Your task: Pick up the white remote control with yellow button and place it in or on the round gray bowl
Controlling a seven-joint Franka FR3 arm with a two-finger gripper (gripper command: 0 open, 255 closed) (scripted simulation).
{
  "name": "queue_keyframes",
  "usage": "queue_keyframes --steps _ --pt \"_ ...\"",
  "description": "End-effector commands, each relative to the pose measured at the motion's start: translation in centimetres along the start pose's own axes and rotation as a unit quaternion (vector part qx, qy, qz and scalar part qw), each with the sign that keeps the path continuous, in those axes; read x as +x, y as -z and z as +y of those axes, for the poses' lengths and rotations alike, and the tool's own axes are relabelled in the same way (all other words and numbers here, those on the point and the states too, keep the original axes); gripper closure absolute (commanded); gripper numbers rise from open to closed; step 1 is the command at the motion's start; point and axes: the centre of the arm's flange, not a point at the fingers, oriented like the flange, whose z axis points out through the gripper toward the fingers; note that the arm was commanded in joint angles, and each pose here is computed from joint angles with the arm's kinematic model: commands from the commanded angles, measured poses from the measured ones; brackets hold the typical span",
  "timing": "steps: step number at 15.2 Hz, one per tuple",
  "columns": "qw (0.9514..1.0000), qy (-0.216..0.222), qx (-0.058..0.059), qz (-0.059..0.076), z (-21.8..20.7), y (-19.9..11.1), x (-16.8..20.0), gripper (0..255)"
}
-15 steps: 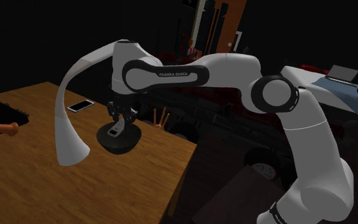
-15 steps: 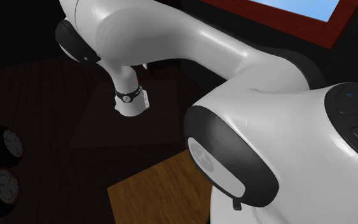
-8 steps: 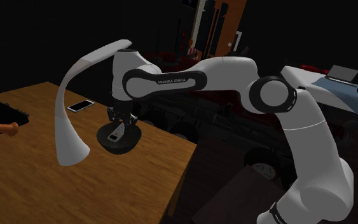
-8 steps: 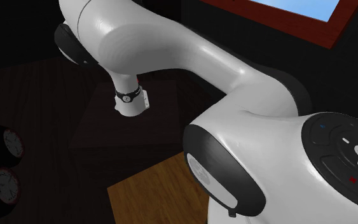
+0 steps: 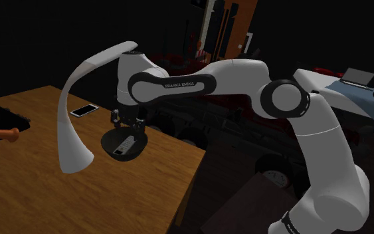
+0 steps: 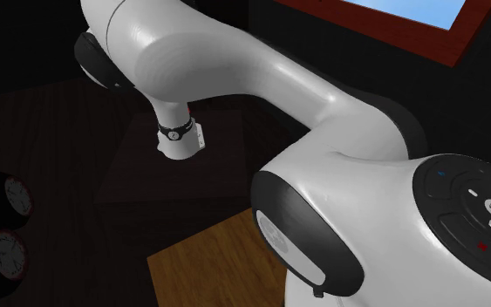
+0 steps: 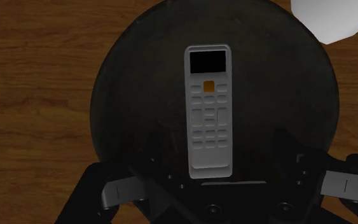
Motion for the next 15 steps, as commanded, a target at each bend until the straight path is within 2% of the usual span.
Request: queue_keyframes --steps 1,3,7,15 --pt "1.0 0.0 0.0 0.0 0.0 0.0 0.0 0" --pt "1.0 0.0 0.0 0.0 0.0 0.0 0.0 0" --pt "1.0 0.0 0.0 0.0 0.0 5.0 0.0 0" --pt "1.0 0.0 0.0 0.0 0.0 5.0 0.0 0"
